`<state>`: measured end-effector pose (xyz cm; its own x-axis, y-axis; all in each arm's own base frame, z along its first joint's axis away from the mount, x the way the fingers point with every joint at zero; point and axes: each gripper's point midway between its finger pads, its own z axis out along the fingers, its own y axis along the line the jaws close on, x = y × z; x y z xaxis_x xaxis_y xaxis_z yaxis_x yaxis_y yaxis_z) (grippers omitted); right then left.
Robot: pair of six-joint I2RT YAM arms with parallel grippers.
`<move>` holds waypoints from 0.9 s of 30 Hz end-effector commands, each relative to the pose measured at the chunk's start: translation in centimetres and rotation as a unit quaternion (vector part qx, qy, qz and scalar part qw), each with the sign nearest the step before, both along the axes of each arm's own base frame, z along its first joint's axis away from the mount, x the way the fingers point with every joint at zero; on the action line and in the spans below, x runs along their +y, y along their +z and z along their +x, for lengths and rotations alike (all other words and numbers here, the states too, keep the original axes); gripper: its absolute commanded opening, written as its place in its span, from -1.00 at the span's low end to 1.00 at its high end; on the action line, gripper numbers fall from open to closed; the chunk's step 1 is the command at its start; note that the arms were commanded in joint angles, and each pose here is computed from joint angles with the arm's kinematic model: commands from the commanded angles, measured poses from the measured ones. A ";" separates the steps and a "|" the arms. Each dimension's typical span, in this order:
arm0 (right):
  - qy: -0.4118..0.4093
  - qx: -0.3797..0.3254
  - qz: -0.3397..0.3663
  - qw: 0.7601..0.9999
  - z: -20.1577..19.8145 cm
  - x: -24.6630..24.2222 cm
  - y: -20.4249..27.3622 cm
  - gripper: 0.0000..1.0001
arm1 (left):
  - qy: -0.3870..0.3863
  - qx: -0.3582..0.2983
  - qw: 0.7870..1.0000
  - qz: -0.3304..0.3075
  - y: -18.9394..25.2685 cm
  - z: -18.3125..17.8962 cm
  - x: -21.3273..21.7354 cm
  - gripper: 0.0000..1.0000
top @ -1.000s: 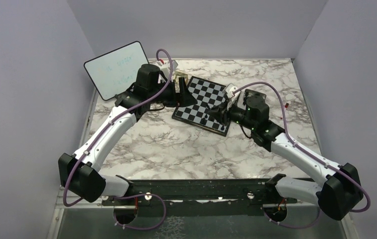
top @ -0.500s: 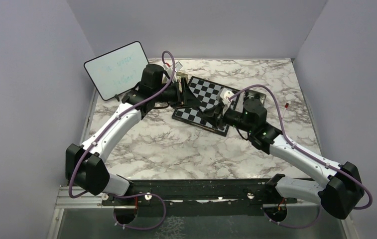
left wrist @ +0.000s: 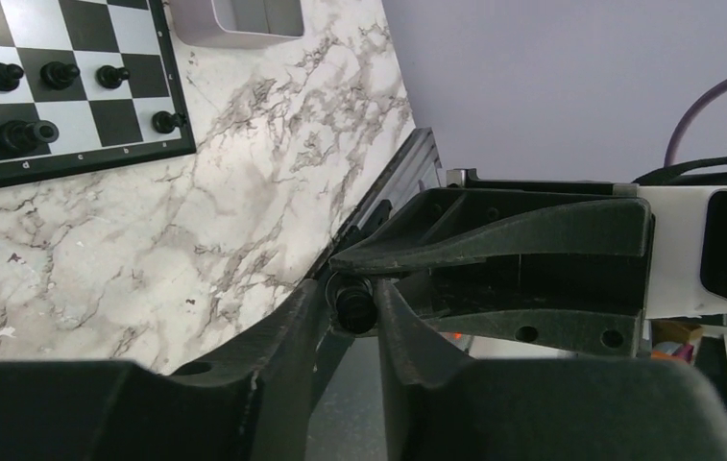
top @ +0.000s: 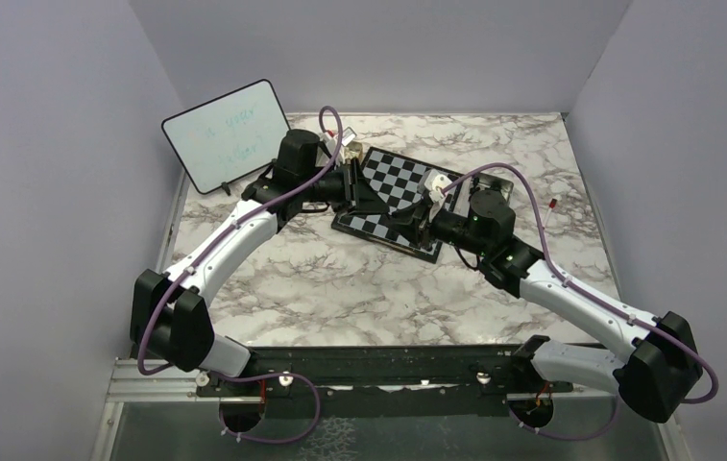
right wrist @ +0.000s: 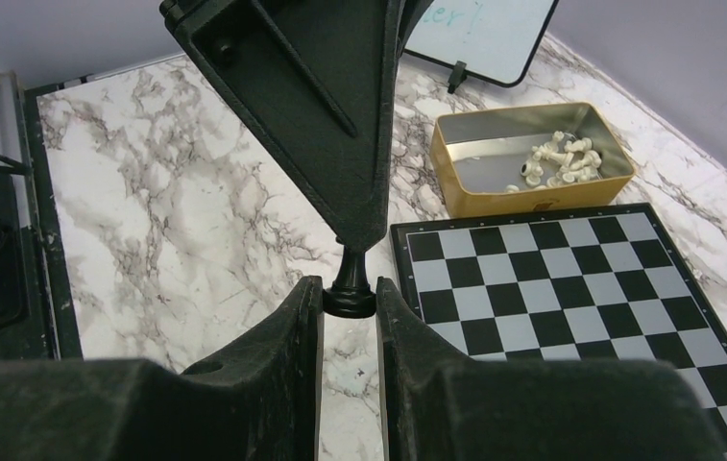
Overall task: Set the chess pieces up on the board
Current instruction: Place the chess piece on the chessboard.
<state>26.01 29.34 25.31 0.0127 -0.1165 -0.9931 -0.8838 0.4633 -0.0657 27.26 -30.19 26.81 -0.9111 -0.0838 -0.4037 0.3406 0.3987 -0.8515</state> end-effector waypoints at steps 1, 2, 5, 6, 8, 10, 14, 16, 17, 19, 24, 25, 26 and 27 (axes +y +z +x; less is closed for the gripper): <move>0.001 -0.029 0.016 0.999 0.2 0.4 2.2 -0.62 | -0.022 -0.011 0.999 -0.026 1.1 -0.4 -0.4 -0.48; 0.001 -0.028 0.015 1.000 0.2 0.3 2.1 -0.62 | -0.022 -0.013 0.999 -0.026 1.1 -0.4 -0.5 -0.50; 0.005 -0.021 0.014 1.000 -0.1 0.4 1.9 -0.59 | -0.024 -0.013 0.999 -0.025 0.9 -0.4 -0.5 -0.60; 0.007 -0.019 0.015 1.000 -0.2 0.4 1.8 -0.56 | -0.025 -0.013 0.999 -0.025 0.8 -0.4 -0.5 -0.63; 0.008 -0.015 0.015 1.000 -0.4 0.3 1.7 -0.51 | -0.028 -0.016 0.999 -0.024 0.7 -0.4 -0.5 -0.70; 0.002 -0.010 0.016 1.000 -0.5 0.0 1.5 -0.43 | -0.030 -0.018 0.999 -0.022 0.6 -0.4 -0.5 -0.73; -0.029 0.028 0.013 0.999 -0.1 -0.7 0.5 -0.04 | -0.018 -0.037 0.999 0.006 -0.1 0.2 -0.1 -0.73; -0.035 0.058 -0.002 0.998 -0.2 -0.8 -0.3 0.17 | 0.001 -0.050 0.998 0.039 -1.0 1.1 0.5 -0.73; -0.039 0.073 -0.008 0.997 -0.3 -0.9 -0.8 0.26 | 0.012 -0.056 0.997 0.059 -1.5 1.5 0.9 -0.73; -0.052 0.102 -0.013 0.993 -0.6 -1.3 -1.7 0.45 | 0.031 -0.067 0.993 0.094 -2.4 2.4 1.6 -0.72; -0.141 0.140 0.004 0.980 -0.2 -4.1 -2.6 1.00 | 0.071 -0.090 0.978 0.175 -4.5 4.3 3.1 -0.72; -0.162 0.146 0.010 0.976 -0.1 -4.7 -2.7 1.00 | 0.077 -0.095 0.974 0.190 -4.8 4.7 3.3 -0.72; -0.180 0.154 0.010 0.971 -0.1 -5.4 -3.0 1.00 | 0.083 -0.100 0.970 0.204 -5.1 5.0 3.4 -0.72; -0.195 0.162 0.007 0.967 -0.1 -5.9 -3.2 1.00 | 0.091 -0.105 0.966 0.219 -5.5 5.3 3.5 -0.72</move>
<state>25.62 26.14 22.65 -0.2551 -0.1000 -0.9617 -0.7592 0.6366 0.1352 30.59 -28.07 22.70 -0.8452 -0.0528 -0.5318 0.3807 0.6387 -0.6687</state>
